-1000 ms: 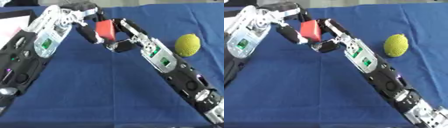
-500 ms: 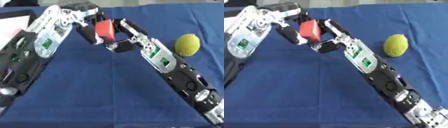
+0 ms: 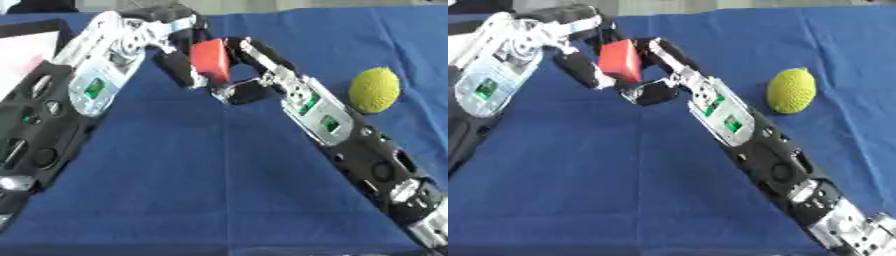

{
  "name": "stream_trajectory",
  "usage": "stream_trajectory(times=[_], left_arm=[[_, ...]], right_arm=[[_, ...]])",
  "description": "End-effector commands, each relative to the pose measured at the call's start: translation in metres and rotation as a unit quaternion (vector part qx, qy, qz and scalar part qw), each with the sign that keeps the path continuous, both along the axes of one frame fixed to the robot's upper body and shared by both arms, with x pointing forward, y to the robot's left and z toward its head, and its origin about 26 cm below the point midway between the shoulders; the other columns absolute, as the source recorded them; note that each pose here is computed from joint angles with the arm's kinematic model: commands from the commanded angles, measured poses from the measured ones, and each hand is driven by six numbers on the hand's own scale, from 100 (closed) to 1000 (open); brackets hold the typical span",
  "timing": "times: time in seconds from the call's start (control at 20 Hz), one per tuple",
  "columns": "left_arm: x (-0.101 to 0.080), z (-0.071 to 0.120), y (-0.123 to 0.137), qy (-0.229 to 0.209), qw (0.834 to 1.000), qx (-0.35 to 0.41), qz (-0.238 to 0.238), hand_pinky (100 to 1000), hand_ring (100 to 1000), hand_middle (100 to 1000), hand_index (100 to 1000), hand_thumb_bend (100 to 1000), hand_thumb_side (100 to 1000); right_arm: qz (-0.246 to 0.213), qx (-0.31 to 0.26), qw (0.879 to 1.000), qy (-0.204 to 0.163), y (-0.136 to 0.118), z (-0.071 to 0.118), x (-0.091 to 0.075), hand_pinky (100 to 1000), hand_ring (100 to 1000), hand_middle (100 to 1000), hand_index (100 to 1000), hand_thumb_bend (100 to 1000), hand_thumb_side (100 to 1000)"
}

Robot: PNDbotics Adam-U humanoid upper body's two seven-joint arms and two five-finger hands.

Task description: Pick up the objects with one hand, pass them to the other hand, and then place them into the box on the other side of the table.

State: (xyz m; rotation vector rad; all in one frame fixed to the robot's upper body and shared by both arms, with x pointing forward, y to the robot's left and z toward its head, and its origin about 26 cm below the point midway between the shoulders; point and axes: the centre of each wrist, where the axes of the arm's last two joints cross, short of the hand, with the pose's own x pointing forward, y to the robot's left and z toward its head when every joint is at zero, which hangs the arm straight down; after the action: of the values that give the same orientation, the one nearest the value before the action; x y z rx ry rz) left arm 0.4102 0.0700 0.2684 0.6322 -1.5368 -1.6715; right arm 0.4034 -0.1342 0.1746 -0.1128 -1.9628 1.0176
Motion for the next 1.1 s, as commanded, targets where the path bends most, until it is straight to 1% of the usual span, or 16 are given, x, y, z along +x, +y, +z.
stream_trajectory(times=[0.05, 0.15, 0.2, 0.3, 0.45, 0.65, 1.1], left_arm=[[0.0006, 0.0071, 0.0030, -0.016, 1.000, 0.001, 0.007, 746, 594, 459, 519, 181, 131], [0.0006, 0.0070, 0.0030, -0.016, 1.000, 0.001, 0.007, 746, 594, 459, 519, 181, 131], [0.0005, 0.0073, 0.0031, -0.017, 1.000, 0.002, 0.007, 734, 572, 415, 463, 194, 132], [-0.0002, 0.0075, 0.0030, -0.025, 1.000, 0.009, 0.008, 731, 570, 410, 458, 218, 131], [-0.0005, 0.0074, 0.0033, -0.032, 0.999, 0.019, 0.009, 729, 569, 407, 453, 232, 134], [-0.0004, 0.0077, 0.0036, -0.035, 0.999, 0.027, 0.010, 726, 568, 403, 449, 247, 136], [-0.0009, 0.0095, 0.0061, -0.045, 0.998, 0.030, 0.016, 722, 565, 398, 442, 270, 134]], right_arm=[[0.010, 0.002, 1.000, -0.028, 0.0020, 0.0171, -0.0044, 746, 608, 567, 647, 191, 100], [0.010, 0.002, 1.000, -0.028, 0.0020, 0.0172, -0.0044, 746, 608, 567, 647, 191, 100], [0.008, 0.000, 1.000, -0.027, 0.0011, 0.0168, -0.0040, 763, 661, 628, 711, 525, 280], [-0.003, -0.013, 1.000, -0.028, -0.0013, 0.0166, -0.0029, 770, 679, 649, 736, 572, 315], [-0.010, -0.031, 0.999, -0.033, -0.0021, 0.0175, -0.0034, 779, 702, 676, 771, 599, 352], [-0.012, -0.053, 0.998, -0.037, -0.0033, 0.0185, -0.0038, 790, 726, 710, 823, 603, 393], [-0.014, -0.072, 0.996, -0.044, -0.0073, 0.0207, -0.0038, 793, 738, 722, 843, 632, 399]])
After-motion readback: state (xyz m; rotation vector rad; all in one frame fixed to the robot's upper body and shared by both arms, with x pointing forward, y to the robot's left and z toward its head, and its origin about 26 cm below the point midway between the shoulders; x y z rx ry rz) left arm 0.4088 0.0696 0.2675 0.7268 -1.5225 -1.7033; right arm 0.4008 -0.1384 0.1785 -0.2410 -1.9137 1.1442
